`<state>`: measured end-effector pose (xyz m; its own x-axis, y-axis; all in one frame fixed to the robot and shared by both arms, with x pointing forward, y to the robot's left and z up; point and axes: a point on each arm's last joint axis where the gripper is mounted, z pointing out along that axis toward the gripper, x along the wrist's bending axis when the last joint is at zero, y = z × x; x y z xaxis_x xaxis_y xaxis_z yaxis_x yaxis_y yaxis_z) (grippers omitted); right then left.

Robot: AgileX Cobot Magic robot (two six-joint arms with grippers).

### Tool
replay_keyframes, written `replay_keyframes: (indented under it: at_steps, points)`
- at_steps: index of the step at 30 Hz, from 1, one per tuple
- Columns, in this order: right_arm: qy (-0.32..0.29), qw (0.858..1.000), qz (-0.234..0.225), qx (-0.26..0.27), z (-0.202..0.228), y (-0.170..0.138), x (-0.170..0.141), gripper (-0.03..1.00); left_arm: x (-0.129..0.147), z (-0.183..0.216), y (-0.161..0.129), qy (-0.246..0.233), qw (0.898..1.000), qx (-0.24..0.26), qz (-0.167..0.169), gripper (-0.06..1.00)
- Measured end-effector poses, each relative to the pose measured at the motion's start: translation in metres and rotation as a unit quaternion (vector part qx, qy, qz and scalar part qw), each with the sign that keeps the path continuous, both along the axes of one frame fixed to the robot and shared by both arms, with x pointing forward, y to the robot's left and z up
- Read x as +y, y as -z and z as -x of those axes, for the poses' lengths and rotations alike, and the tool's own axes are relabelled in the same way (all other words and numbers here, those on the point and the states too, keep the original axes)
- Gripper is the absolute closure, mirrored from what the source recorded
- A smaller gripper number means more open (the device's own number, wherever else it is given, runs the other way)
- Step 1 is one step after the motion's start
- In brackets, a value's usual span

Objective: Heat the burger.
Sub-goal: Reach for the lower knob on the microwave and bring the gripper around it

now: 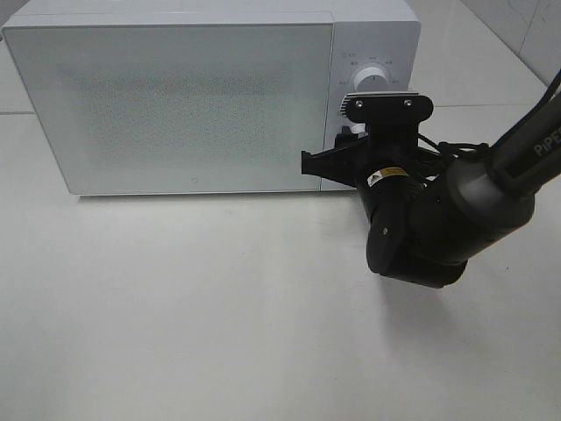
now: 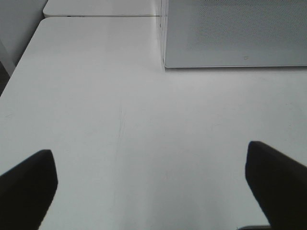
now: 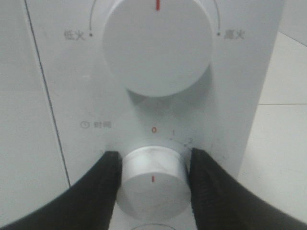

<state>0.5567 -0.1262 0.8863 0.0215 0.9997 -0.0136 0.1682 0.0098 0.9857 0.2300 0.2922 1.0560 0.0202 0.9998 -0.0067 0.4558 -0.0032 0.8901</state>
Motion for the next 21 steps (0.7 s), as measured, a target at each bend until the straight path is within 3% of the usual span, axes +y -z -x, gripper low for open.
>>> replay_keyframes:
  at_steps: [15, 20, 21]
  points:
    - [0.000, 1.000, -0.002, 0.000, 0.0000, 0.0000, 0.0000, 0.53, 0.0000, 0.0000, 0.0000, 0.000, 1.000, 0.000, 0.000, -0.05]
    - [0.005, 1.000, -0.030, -0.001, 0.0000, 0.0000, 0.0000, 0.53, 0.0000, 0.0000, 0.0000, 0.000, 1.000, 0.000, 0.000, -0.05]
    - [0.009, 0.998, -0.055, -0.001, 0.0000, 0.0000, 0.0000, 0.53, 0.0000, 0.0000, 0.0000, 0.000, 1.000, 0.000, 0.000, -0.05]
